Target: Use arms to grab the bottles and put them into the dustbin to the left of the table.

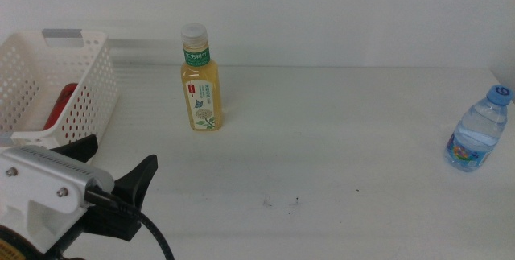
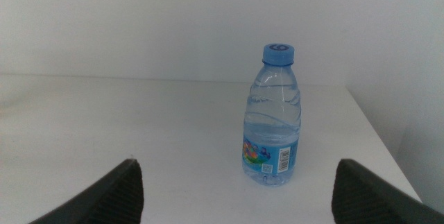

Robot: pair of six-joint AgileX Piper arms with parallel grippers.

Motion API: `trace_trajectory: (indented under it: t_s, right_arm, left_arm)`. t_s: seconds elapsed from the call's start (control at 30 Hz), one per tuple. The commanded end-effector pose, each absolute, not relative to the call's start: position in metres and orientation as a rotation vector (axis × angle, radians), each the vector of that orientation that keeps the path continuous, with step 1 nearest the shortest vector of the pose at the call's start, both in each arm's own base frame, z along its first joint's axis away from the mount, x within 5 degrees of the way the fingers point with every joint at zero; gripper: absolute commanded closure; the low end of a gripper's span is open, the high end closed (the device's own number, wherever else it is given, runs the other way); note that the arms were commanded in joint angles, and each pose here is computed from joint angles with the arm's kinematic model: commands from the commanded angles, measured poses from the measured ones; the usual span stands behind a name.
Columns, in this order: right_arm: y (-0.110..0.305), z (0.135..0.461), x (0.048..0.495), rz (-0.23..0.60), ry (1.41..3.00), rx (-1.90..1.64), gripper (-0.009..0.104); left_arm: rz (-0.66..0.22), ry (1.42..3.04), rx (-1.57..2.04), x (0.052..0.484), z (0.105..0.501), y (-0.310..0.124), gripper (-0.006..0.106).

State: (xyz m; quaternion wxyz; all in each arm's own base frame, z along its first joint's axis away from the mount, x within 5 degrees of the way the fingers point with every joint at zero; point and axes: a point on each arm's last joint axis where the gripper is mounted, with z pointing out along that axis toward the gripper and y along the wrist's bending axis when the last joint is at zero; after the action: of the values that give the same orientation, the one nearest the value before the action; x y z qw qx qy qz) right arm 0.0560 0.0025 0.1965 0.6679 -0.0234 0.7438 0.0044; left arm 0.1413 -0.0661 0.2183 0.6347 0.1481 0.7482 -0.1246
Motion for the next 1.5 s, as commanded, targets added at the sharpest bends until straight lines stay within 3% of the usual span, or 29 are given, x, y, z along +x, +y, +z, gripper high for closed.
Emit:
trace_trajectory:
  t_s: [0.0,0.6,1.47]
  right_arm:
    - [0.002,0.196,0.056,-0.002,1.668,-0.052,0.012]
    - [0.002,0.196,0.056,-0.002,1.668,-0.052,0.012]
    - [0.002,0.196,0.056,-0.002,1.668,-0.052,0.012]
  left_arm:
    - [-0.3,1.689,0.315,0.141,0.22,-0.066,0.007]
    - [-0.223,1.675,0.244,0.189,0.175,-0.083,0.007]
    - [-0.218,1.706,0.205,0.29,0.141,-0.137,0.007]
